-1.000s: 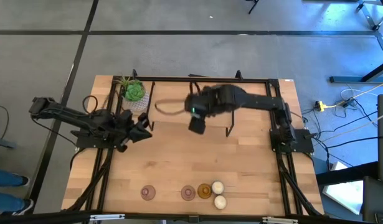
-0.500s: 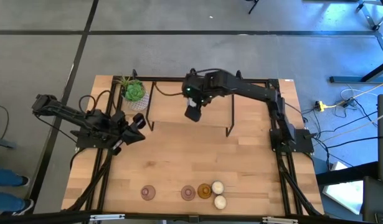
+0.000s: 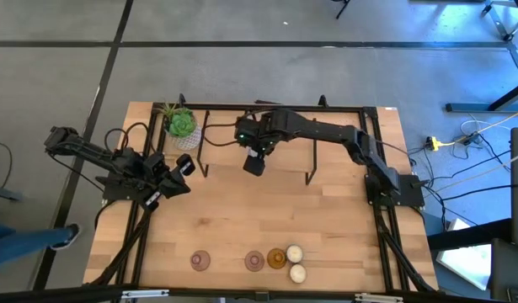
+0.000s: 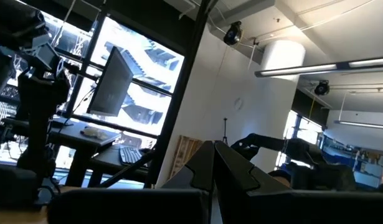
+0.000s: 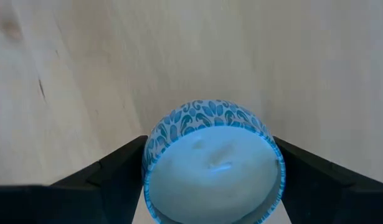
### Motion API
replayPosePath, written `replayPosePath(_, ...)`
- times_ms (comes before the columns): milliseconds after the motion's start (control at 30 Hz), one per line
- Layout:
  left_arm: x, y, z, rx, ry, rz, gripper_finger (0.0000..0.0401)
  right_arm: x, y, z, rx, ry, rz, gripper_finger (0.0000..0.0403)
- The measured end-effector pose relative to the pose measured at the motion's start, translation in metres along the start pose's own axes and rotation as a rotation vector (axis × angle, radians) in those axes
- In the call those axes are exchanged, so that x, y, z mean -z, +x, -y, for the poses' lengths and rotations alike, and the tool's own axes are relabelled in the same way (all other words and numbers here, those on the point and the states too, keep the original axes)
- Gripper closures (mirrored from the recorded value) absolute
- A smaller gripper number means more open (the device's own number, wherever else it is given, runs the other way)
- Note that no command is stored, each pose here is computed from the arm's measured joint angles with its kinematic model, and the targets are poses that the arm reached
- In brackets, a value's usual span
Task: Pick & Place candle stick holders
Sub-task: Put the light blue scented candle on the shelf, then adjust the shelf
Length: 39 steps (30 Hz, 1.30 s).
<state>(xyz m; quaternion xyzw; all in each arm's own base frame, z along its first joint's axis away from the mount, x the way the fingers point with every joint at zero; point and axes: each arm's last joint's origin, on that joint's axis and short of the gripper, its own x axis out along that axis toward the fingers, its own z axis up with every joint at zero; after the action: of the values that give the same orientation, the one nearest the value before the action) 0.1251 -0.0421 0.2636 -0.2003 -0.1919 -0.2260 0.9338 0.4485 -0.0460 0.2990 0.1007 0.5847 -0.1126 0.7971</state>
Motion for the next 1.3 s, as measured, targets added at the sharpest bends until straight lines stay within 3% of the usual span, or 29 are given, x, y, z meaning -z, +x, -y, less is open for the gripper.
replayPosePath(700,0.0,0.0,0.0,0.0,0.007,0.0,0.0398,-0.004,0.001,0.0,0.064,-0.034,0.046,0.0058)
replayPosePath(867,0.0,0.0,0.0,0.0,0.015,0.0,0.0398,-0.004,-0.002,0.0,0.064,-0.107,0.051,0.0058)
replayPosePath(1100,-0.001,0.0,0.0,0.005,0.052,0.003,0.0398,-0.003,-0.033,-0.003,0.048,-0.131,0.153,0.0057)
replayPosePath(1300,-0.002,-0.001,0.003,0.062,0.086,-0.003,0.0398,0.005,-0.085,-0.033,-0.016,-0.2,0.36,0.0057)
